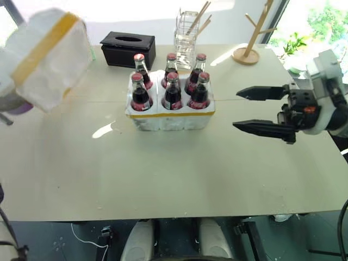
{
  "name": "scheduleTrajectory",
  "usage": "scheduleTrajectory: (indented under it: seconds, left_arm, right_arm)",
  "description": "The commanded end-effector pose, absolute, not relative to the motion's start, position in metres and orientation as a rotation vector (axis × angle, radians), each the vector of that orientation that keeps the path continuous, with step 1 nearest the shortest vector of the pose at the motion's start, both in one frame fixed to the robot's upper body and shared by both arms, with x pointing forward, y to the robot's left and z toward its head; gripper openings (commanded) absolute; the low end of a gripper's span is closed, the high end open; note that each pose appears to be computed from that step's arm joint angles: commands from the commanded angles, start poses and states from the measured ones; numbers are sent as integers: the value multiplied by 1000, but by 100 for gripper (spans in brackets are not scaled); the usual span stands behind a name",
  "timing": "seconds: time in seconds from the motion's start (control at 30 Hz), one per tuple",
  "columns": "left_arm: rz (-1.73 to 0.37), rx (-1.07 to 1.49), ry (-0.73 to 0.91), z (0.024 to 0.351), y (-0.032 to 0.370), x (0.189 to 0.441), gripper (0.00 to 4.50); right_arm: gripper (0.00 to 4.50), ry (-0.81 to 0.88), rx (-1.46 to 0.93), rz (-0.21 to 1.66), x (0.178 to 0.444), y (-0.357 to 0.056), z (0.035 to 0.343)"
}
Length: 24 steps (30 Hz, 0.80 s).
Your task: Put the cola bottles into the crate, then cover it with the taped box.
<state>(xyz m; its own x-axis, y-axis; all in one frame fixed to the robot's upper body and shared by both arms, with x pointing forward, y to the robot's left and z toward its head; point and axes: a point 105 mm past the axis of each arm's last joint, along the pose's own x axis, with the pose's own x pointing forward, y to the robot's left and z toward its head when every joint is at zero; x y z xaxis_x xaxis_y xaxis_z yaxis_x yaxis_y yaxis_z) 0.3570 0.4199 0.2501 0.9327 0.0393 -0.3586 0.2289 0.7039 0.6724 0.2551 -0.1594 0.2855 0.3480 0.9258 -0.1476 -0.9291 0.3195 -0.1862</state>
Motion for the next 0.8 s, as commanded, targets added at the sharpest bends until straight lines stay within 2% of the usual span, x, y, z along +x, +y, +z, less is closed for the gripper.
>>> scheduleTrajectory:
  seconds: [0.03,0.2,0.33,0.4,0.53,0.8]
  left_arm:
    - [-144,877,73,309,382,371,31]
    - [-262,1007,-268,360,288,377,31]
    - [-281,1112,-396,375,241,371,31]
    - [-247,1251,-485,382,213,370,31]
    - [-196,1544,-520,364,193,379,31]
    - [-253,1686,-571,320,175,384,31]
  right_arm:
    - [450,-50,-301,1164,257,-165,299]
    - [450,-42,-300,1158,257,-167,296]
    - [450,-29,-299,1157,253,-170,294]
    - [450,-3,-279,1144,252,-176,292]
    - [450,-17,-268,1108,251,-180,293]
    - [450,-21,-250,1041,247,-188,290]
